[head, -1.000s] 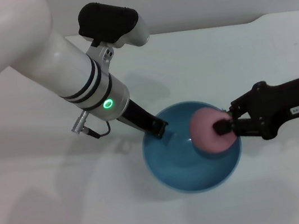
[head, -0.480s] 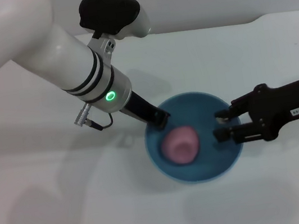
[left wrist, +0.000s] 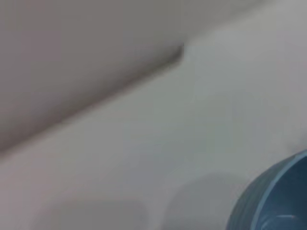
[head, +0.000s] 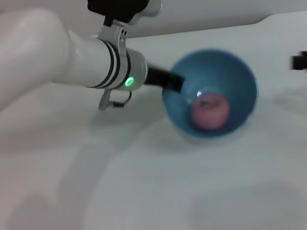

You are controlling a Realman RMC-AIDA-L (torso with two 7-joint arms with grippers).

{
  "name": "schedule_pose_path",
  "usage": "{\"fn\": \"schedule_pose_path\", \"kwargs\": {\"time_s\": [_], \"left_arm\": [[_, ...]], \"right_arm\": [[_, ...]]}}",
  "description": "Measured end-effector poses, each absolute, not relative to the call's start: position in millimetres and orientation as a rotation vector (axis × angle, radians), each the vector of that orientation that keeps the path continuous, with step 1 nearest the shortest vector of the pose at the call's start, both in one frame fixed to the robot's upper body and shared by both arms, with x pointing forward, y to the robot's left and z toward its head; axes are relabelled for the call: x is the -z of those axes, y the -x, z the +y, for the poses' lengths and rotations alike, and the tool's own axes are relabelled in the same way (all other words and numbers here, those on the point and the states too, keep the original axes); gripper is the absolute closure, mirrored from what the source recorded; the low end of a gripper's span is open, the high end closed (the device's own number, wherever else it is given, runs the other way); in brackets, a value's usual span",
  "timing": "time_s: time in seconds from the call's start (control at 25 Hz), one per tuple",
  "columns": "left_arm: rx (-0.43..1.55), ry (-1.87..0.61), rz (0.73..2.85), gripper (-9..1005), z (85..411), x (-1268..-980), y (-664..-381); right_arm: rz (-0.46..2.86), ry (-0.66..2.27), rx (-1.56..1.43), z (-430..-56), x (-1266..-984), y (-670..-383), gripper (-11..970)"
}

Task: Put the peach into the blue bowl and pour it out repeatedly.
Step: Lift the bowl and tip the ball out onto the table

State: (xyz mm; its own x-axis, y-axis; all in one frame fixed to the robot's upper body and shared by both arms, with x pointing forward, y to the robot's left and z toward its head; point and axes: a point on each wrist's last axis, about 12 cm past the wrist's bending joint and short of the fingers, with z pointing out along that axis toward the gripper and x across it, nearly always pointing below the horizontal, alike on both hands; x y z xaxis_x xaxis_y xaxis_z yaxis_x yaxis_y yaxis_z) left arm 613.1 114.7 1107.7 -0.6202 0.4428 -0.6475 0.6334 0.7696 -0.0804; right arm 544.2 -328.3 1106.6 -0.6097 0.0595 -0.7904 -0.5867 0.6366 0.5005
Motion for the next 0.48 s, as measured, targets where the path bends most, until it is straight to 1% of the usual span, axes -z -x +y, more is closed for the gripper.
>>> {"fn": "schedule_pose_path", "kwargs": {"time_s": [0.08,0.24,0.28,0.36,0.48], "left_arm": [[0.371,-0.768,2.241,997,114.5,-1103.8,-615.7],[0.292,-0.8,2.052,997,111.1,-1093.1,-613.0],[0.255,-0.815,1.995,997,112.0,-1087.6,-612.2],[0.241,-0.822,1.965,997,111.7,-1085.8,-611.8],[0.169,-0.894,1.84,997,110.1,-1075.7,-604.8]], "right_arm": [[2.06,0.33,-0.964,-343.7,-1098.2,-533.3,527],[2.146,0.183,-0.956,-362.2,-1073.2,-508.5,527],[2.158,0.169,-0.959,-362.9,-1069.3,-505.4,527],[2.167,0.157,-0.961,-363.3,-1066.2,-503.1,527],[2.183,0.13,-0.969,-363.1,-1059.6,-499.0,527]]}}
